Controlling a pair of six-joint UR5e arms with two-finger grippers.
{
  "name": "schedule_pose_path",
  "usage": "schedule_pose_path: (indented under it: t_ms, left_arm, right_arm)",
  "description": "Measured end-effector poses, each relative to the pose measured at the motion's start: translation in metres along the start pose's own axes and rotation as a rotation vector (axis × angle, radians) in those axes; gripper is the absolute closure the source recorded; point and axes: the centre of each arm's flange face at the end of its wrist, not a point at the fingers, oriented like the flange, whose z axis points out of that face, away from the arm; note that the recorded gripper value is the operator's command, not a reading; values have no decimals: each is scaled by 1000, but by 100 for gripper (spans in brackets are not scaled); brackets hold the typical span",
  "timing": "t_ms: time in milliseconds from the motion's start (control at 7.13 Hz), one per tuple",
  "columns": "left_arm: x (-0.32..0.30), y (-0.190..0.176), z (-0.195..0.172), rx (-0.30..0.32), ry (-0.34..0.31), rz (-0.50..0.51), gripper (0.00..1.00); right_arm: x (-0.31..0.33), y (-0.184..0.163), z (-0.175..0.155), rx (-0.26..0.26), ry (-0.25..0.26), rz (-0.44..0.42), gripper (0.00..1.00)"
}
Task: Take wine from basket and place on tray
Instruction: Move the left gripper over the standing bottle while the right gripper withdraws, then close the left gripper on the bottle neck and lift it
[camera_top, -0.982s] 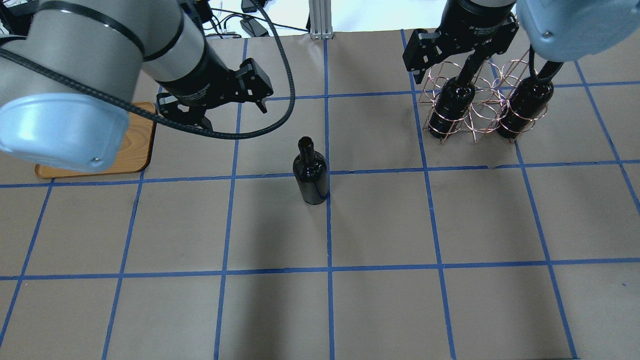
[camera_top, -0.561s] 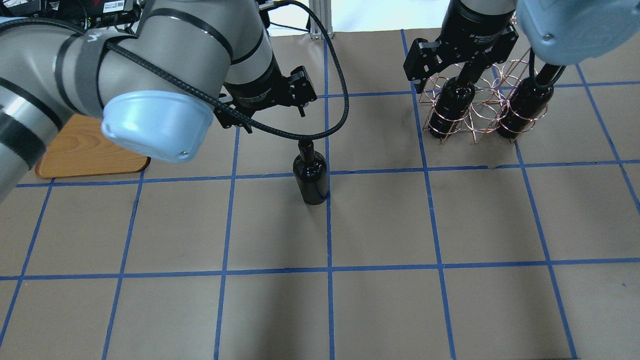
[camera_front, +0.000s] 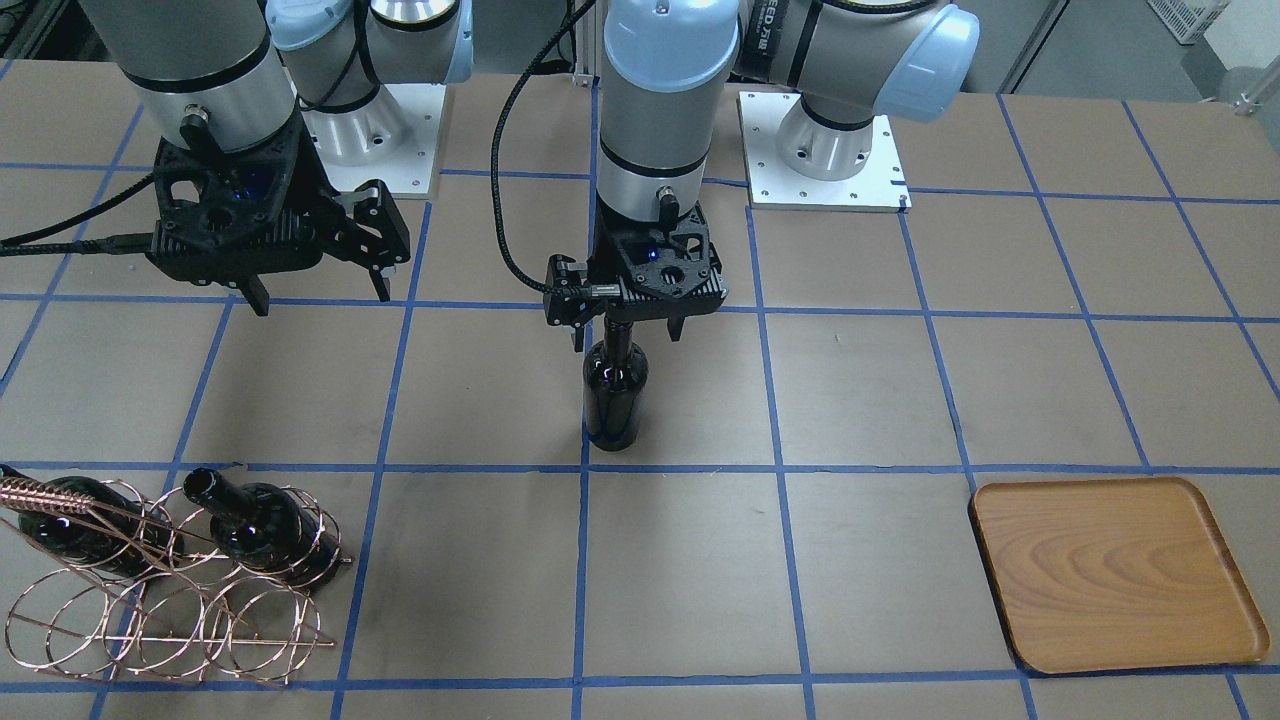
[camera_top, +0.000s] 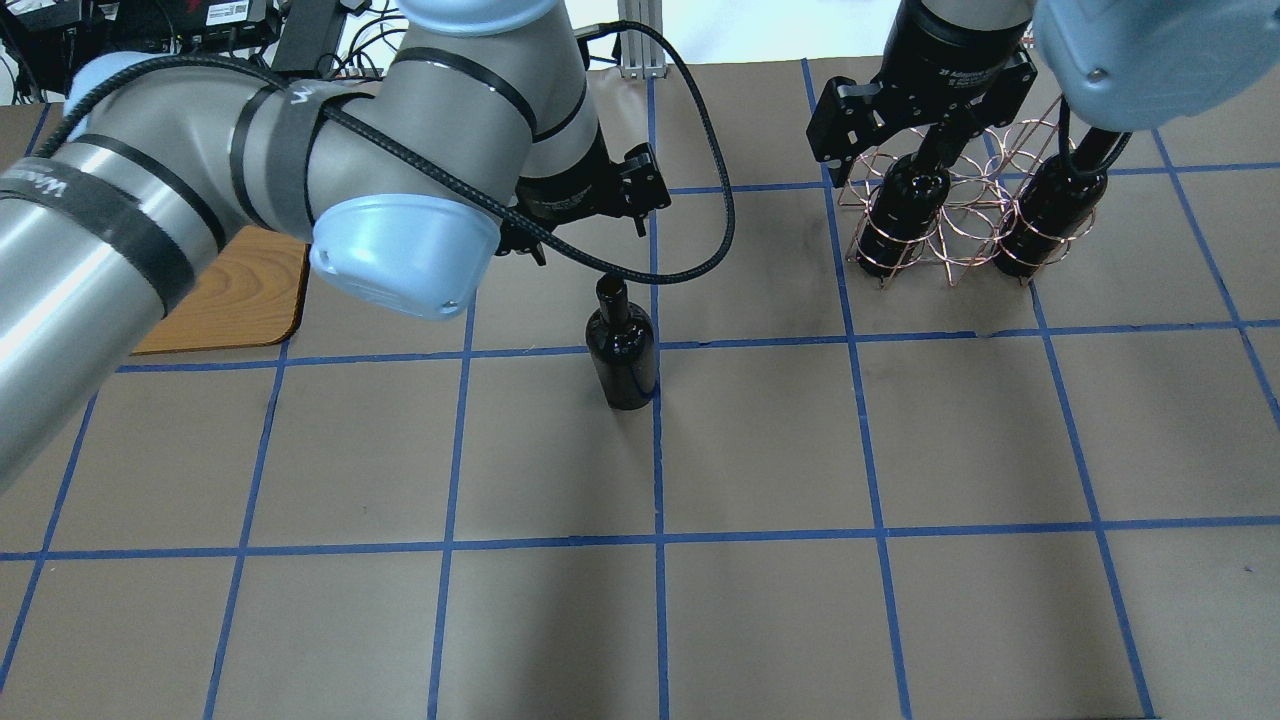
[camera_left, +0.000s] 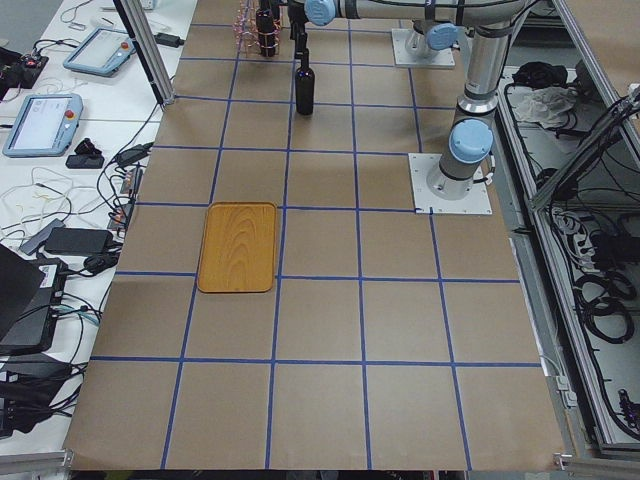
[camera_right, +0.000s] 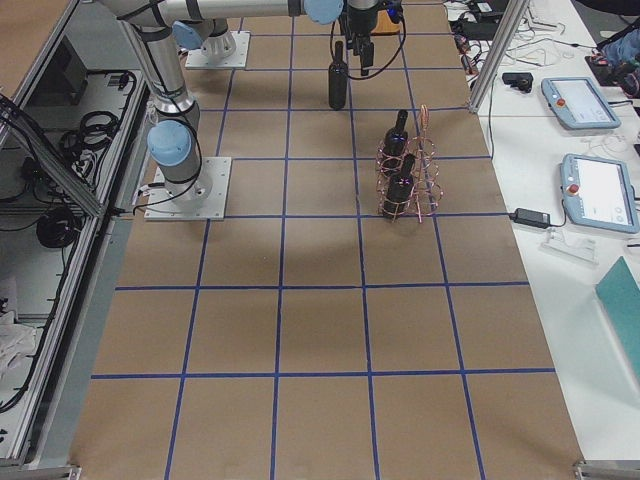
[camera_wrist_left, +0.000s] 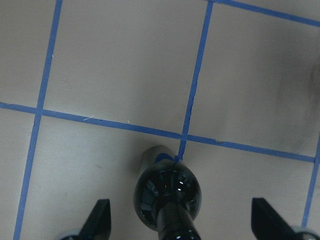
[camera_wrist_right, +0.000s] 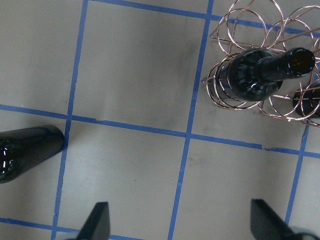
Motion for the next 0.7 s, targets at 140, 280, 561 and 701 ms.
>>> schedule_pose_path:
  t_ms: [140, 280, 561, 701]
  left_arm:
    - [0, 4, 10, -20, -8, -2, 0]
    - [-1, 11, 20, -39, -18, 1, 9]
    - [-1, 16, 28, -51, -24, 9, 23]
    - [-1, 17, 29, -53, -25, 9, 42]
  right_arm:
    - [0, 0, 0, 0, 0, 0, 0]
    - [0, 1, -1, -2, 0, 0, 0]
    - [0, 5, -2, -13, -1, 1, 0]
    - [0, 5, -1, -18, -1, 1, 0]
